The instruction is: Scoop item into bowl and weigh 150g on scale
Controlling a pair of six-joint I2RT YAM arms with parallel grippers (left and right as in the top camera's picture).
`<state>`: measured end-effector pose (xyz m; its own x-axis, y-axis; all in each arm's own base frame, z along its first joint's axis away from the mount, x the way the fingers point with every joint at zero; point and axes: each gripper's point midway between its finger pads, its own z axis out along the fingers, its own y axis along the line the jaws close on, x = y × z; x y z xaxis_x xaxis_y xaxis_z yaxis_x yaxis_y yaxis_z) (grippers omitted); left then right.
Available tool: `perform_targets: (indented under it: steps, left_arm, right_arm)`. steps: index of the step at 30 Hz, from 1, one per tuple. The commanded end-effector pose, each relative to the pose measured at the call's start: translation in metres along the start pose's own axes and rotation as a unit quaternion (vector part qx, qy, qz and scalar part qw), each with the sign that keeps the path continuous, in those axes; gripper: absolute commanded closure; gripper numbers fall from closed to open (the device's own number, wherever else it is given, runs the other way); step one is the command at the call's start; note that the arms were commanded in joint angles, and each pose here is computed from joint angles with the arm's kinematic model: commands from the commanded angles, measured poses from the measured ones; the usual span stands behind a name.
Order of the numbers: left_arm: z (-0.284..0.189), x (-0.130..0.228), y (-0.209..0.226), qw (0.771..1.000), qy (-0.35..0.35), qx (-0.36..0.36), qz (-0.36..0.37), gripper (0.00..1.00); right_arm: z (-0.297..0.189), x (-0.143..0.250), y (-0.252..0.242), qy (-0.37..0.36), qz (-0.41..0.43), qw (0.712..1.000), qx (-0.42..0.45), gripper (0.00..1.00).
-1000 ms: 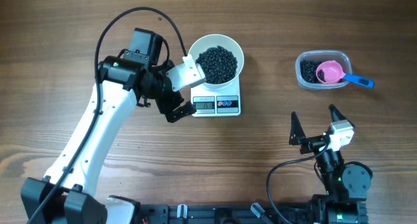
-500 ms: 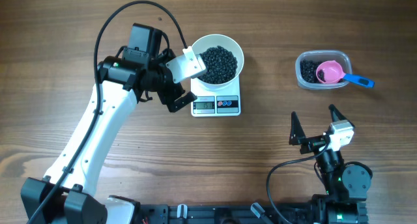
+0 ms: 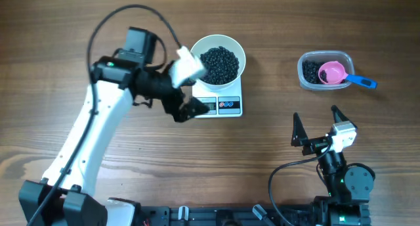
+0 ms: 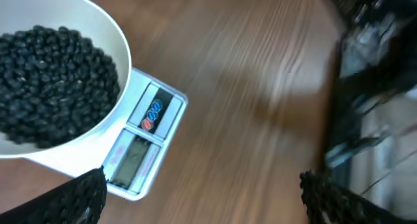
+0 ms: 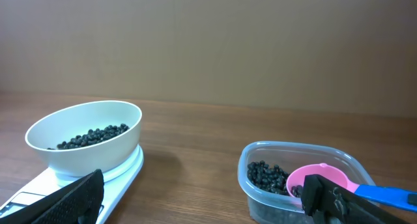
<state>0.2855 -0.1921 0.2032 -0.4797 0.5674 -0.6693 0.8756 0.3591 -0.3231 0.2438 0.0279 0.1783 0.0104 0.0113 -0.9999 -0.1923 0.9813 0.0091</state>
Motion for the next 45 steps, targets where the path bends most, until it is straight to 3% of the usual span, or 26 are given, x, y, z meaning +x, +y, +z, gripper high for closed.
perform_targets:
  steps: [1,6,12,17,24,28,36,41,45]
  left_arm:
    - [-0.05,-0.029,-0.015,0.986,-0.127,0.053,-0.095,0.0]
    - [-0.123,-0.039,-0.054,0.979,-0.186,-0.077,0.005,0.0]
    - [-0.195,-0.012,-0.157,0.921,-0.25,-0.28,0.102,0.0]
    - [-0.197,0.027,-0.241,0.879,-0.29,-0.331,0.183,0.0]
    - [-0.178,0.082,-0.307,0.831,-0.323,-0.375,0.255,0.0]
    - [-0.174,0.094,-0.304,0.841,-0.307,-0.384,0.226,0.0]
    - [-0.184,0.084,-0.299,0.821,-0.312,-0.409,0.248,0.0]
    - [-0.189,0.062,-0.25,0.807,-0.317,-0.444,0.225,0.01]
    - [-0.196,0.033,-0.207,0.775,-0.343,-0.452,0.279,0.0]
  right_arm:
    - [0.0,-0.002,0.001,-0.005,-0.007,1.0,-0.003,0.0]
    - [0.0,-0.002,0.001,-0.005,-0.007,1.0,-0.003,0.0]
    - [0.0,-0.002,0.001,-0.005,-0.007,1.0,-0.003,0.0]
    - [0.0,-0.002,0.001,-0.005,-0.007,1.0,-0.003,0.0]
    - [0.0,-0.002,0.001,-0.005,-0.007,1.0,-0.003,0.0]
    - [0.0,-0.002,0.001,-0.005,-0.007,1.0,-0.003,0.0]
    - [0.0,-0.002,0.001,-0.005,-0.007,1.0,-0.003,0.0]
    - [0.0,-0.002,0.001,-0.005,-0.007,1.0,-0.003,0.0]
    - [0.0,-0.002,0.001,-0.005,-0.007,1.0,-0.003,0.0]
